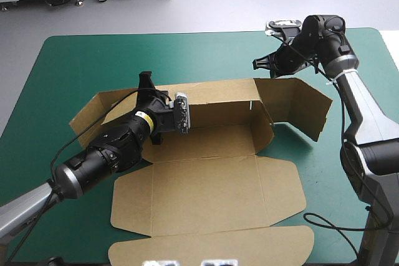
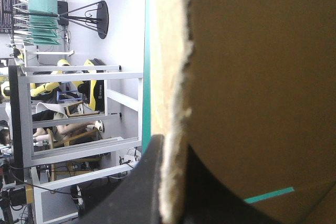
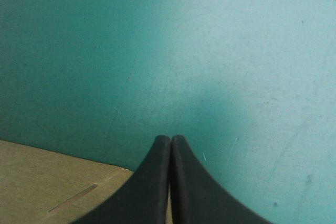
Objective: Fold the box
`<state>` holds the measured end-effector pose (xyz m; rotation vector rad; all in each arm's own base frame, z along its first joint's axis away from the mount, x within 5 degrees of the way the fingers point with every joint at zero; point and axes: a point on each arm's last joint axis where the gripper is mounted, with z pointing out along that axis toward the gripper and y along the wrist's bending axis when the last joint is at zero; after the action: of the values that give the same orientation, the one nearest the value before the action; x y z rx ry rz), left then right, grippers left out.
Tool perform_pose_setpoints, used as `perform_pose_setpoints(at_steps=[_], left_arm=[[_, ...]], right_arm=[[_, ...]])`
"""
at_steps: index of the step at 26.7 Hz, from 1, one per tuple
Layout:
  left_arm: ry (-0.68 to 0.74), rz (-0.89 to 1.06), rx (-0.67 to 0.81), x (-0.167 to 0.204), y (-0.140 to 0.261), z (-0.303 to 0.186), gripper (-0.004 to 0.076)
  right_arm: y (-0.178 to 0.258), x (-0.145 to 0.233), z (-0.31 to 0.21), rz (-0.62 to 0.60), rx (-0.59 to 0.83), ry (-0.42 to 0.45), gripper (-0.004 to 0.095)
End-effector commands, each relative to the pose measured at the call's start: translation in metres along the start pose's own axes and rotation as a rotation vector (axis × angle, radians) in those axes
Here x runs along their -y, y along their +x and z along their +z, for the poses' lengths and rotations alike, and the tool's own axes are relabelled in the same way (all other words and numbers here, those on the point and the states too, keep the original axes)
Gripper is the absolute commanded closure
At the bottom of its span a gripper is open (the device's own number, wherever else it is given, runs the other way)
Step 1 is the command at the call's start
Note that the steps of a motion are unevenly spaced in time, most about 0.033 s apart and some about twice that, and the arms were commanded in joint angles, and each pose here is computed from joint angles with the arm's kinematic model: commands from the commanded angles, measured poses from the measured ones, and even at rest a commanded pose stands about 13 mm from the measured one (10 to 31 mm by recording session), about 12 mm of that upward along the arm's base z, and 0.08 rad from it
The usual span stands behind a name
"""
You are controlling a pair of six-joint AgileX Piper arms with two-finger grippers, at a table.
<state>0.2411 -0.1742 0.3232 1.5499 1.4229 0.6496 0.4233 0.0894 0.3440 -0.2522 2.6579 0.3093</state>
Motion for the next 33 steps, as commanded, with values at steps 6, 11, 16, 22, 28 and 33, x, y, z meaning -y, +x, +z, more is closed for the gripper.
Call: perform_pose_setpoints(at_steps=[6, 11, 16, 22, 28, 33], left_arm=[[-0.052, -0.004, 0.010, -0.012, 0.000, -0.011, 0.0733], [-0.051, -0.003, -0.003, -0.012, 0.001, -0.011, 0.0733], [-0.050, -0.003, -0.012, -0.011, 0.002, -0.011, 0.0733], [-0.046, -0.003, -0.033, -0.011, 0.003, -0.011, 0.0733], [-0.046, -0.003, -0.035, -0.011, 0.004, -0.011, 0.0733], [-0.047, -0.003, -0.030, -0.011, 0.003, -0.011, 0.0733]], right_arm=[[0.009, -0.011, -0.037, -0.030, 0.045, -0.070, 0.0926], [0.021, -0.013, -0.042, -0.038, 0.025, -0.080, 0.0926], [0.026, -0.017, -0.055, -0.062, 0.045, -0.104, 0.0926], [0.035, -0.020, -0.057, -0.081, 0.030, -0.131, 0.0926], [0.058, -0.019, -0.052, -0.109, -0.032, -0.141, 0.0926], [0.081, -0.022, -0.062, -0.169, -0.024, -0.156, 0.0926]])
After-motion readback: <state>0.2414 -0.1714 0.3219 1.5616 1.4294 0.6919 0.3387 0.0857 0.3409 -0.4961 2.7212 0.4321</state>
